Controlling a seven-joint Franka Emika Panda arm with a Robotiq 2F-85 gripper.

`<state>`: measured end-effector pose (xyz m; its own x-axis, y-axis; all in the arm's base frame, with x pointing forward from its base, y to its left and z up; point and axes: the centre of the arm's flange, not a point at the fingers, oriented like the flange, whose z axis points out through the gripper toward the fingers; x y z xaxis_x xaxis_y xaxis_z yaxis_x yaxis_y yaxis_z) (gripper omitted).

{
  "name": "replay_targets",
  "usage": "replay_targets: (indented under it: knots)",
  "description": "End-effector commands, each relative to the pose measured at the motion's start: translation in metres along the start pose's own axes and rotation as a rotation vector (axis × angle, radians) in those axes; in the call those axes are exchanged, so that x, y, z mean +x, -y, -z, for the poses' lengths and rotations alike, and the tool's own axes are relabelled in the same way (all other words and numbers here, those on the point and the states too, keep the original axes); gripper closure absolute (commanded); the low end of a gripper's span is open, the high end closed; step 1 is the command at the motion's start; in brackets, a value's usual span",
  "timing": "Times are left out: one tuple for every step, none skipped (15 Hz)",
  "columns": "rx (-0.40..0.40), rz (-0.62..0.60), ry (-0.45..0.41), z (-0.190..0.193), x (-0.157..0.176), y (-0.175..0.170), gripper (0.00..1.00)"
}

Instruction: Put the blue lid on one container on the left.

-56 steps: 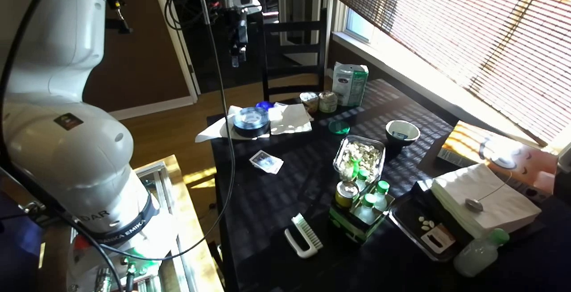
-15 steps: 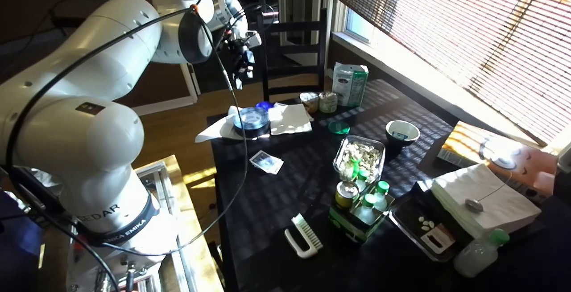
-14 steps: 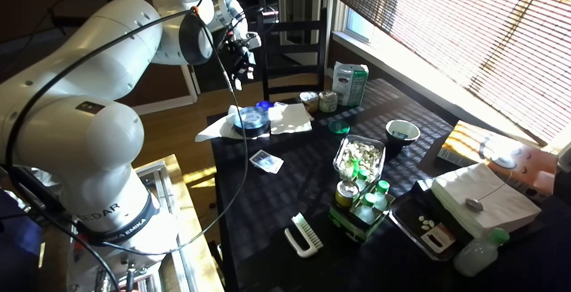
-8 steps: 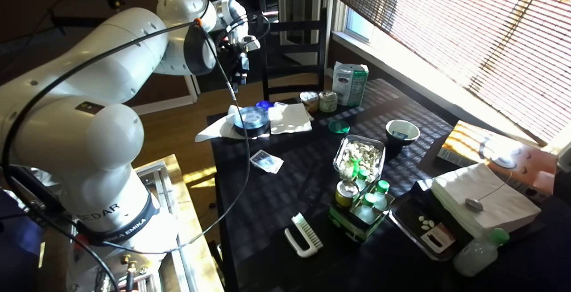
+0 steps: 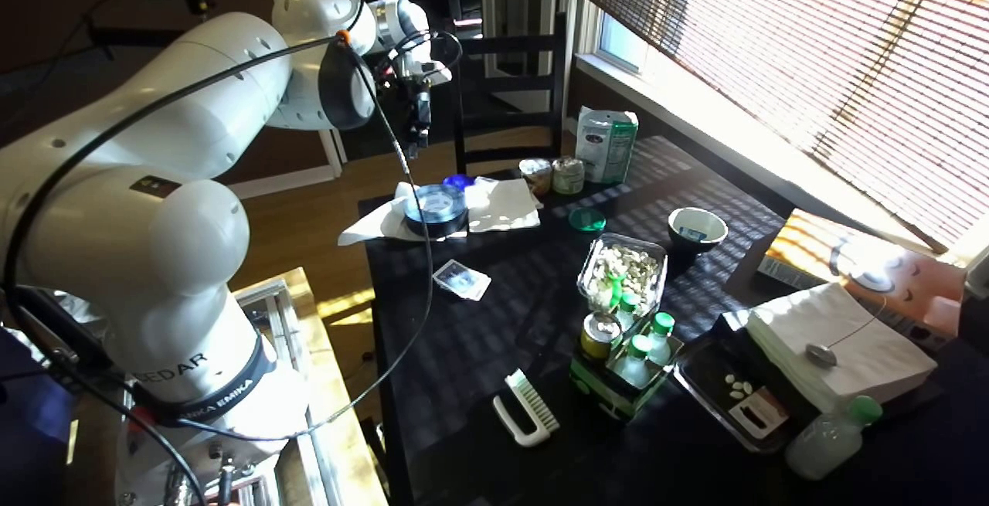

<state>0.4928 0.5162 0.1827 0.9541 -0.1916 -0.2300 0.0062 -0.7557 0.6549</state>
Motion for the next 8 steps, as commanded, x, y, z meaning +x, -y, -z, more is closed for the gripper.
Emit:
replay_targets:
  knots:
    - [0.099,-0.085,-0.118,0.009,0.007,0.034,0.00]
    - [0.138,-0.089,-0.160,0.014,0.010,0.047,0.00]
    - [0.158,-0.091,-0.190,0.017,0.012,0.057,0.00]
    - [0.178,-0.085,-0.215,0.018,0.015,0.066,0.00]
    - [0.186,-0.086,-0.239,0.017,0.016,0.073,0.00]
    - [0.186,-0.094,-0.266,0.014,0.019,0.080,0.00]
    - [0.193,-0.096,-0.278,0.012,0.021,0.084,0.00]
    - [0.187,-0.101,-0.294,0.009,0.023,0.089,0.00]
